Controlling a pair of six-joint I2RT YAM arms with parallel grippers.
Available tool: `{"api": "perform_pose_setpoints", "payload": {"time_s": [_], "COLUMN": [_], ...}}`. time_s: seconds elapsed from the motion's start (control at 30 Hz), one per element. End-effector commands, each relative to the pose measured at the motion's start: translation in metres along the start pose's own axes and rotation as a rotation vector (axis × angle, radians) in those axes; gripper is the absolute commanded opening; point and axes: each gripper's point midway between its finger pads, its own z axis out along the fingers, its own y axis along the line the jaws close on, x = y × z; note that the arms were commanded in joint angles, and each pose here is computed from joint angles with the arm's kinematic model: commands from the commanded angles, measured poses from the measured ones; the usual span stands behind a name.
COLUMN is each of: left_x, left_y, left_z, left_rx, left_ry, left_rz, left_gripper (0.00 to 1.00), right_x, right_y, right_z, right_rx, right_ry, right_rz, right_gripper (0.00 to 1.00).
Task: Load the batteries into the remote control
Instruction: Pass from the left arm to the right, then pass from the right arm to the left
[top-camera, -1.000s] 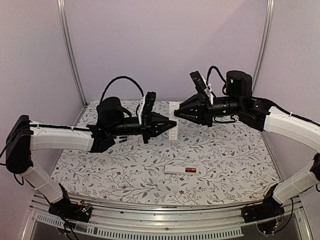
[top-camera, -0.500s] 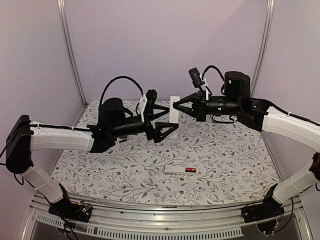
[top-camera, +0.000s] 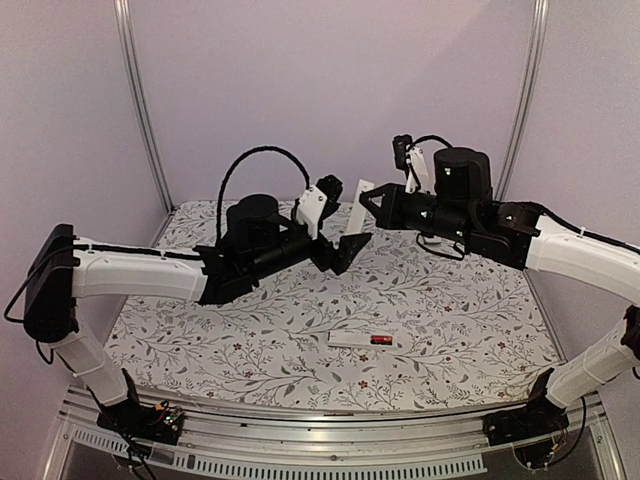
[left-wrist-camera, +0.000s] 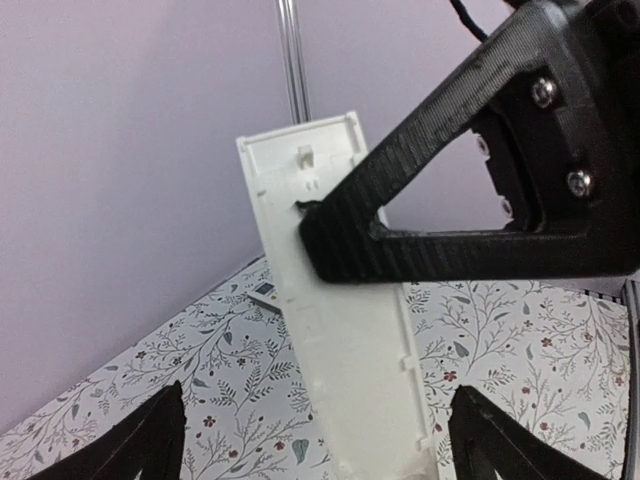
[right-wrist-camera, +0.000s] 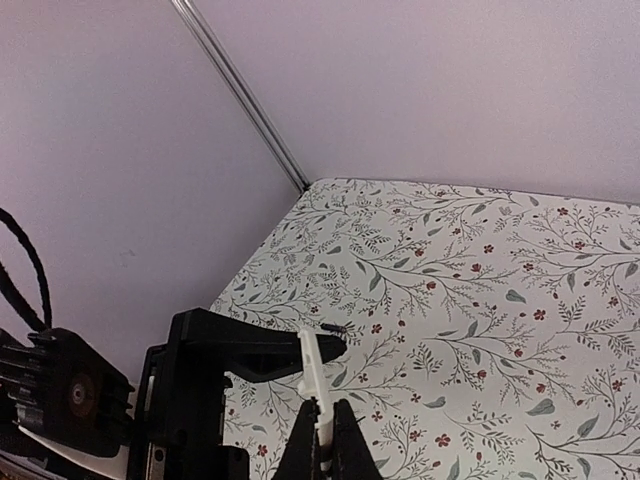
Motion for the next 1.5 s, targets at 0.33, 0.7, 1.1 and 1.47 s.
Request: {"api": "perform_pose_setpoints", "payload": {"time_s": [0.33, 0.7, 1.1, 1.47], "left_x": [0.018, 0.016, -0.046, -0.077], "left_y": [-0.010, -0.011, -0.061, -0.098], "left_z": [0.015, 0.013, -0.059, -0.099], "left_rx": [0.024, 0.045, 0.387, 0.646], "left_ry": [0.065, 0.053, -0.236, -0.365], "left_rz": [-0.001, -0.040, 0.024, 0.018], "left_gripper": [0.50, 0.23, 0.15, 0.16], "right_x": [-0.004, -0.005, -0.025, -0.005], "right_y": [-0.019, -0.009, 0.086, 0.112], "right_z": [0.002, 0.002, -0.094, -0.121], "right_rx": [0.127, 0.070, -0.614, -0.927], "right_ry": [-0.020, -0.020, -0.169, -0.155], "right_rz": [0.025, 0.009, -0.617, -0.739], "right_gripper": [0.00, 0.00, 0.78, 0.84]}}
